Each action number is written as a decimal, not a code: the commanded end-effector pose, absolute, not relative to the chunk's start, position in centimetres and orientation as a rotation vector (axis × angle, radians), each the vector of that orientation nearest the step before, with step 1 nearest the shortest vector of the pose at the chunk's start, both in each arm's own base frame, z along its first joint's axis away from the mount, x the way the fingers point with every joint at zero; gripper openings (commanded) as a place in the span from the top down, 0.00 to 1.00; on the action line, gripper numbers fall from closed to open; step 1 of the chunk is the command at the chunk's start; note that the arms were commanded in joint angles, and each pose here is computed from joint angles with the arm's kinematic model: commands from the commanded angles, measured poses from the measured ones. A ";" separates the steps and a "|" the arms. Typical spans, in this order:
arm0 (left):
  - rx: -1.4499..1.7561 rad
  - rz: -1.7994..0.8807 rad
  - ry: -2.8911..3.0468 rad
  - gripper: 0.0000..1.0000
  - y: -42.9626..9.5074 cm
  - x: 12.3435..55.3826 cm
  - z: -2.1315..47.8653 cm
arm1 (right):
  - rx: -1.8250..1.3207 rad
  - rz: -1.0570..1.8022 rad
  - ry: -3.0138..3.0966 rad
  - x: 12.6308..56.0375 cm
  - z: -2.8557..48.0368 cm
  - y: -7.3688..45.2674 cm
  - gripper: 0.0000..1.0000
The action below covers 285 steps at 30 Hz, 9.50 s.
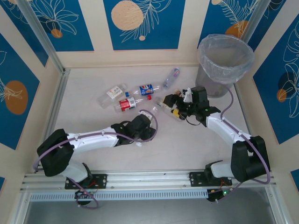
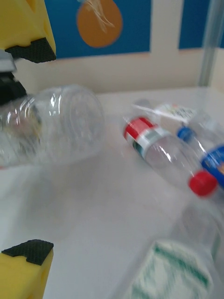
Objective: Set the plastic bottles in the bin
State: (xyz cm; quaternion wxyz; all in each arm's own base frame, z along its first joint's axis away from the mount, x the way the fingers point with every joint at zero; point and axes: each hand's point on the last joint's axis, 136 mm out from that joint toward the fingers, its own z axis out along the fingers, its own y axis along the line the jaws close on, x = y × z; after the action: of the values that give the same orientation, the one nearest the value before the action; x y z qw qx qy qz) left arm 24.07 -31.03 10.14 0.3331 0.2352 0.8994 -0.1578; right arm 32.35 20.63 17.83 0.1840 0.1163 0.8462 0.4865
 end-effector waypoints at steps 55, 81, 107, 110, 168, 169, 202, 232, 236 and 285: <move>0.588 -0.594 2.134 0.07 -32.3 23.7 16.1 | 0.136 1.380 2.360 33.1 21.3 21.8 0.53; -0.209 0.050 2.117 0.01 -15.7 25.4 16.5 | 0.107 0.902 2.051 40.5 34.0 12.3 0.56; -0.111 0.005 2.182 0.01 -18.3 25.8 15.2 | 0.397 0.222 1.248 40.1 51.4 -5.3 0.61; -0.071 -0.071 2.196 0.01 -19.6 25.9 14.9 | 0.416 0.168 1.249 40.2 51.1 -6.9 0.61; -0.067 -0.245 2.285 0.01 -21.6 26.4 12.6 | 0.351 0.038 1.985 50.5 38.5 -5.7 0.00; -0.084 -0.244 2.289 0.01 -21.4 26.5 12.5 | 0.348 0.050 1.974 50.2 38.8 -5.4 0.00; -0.113 -0.176 2.330 0.01 -12.9 31.4 13.3 | 0.331 0.538 2.041 37.8 31.3 2.3 0.00; 0.279 -0.356 2.531 0.01 -16.8 43.8 10.4 | 0.427 0.686 2.151 34.1 25.1 4.2 0.00; 0.283 -0.371 2.563 0.01 -17.1 43.9 9.1 | 0.433 0.686 2.149 33.9 24.9 4.2 0.00; 0.793 0.081 2.725 0.09 -18.5 36.4 2.5 | 0.466 0.682 2.164 33.8 23.8 4.2 0.00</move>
State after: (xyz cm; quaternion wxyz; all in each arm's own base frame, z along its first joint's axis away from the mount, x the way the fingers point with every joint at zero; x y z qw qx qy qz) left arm 36.48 -19.06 2.45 0.1589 0.2657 0.9509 -0.0017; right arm 34.16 4.07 24.16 0.4054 0.1805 0.8544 0.2703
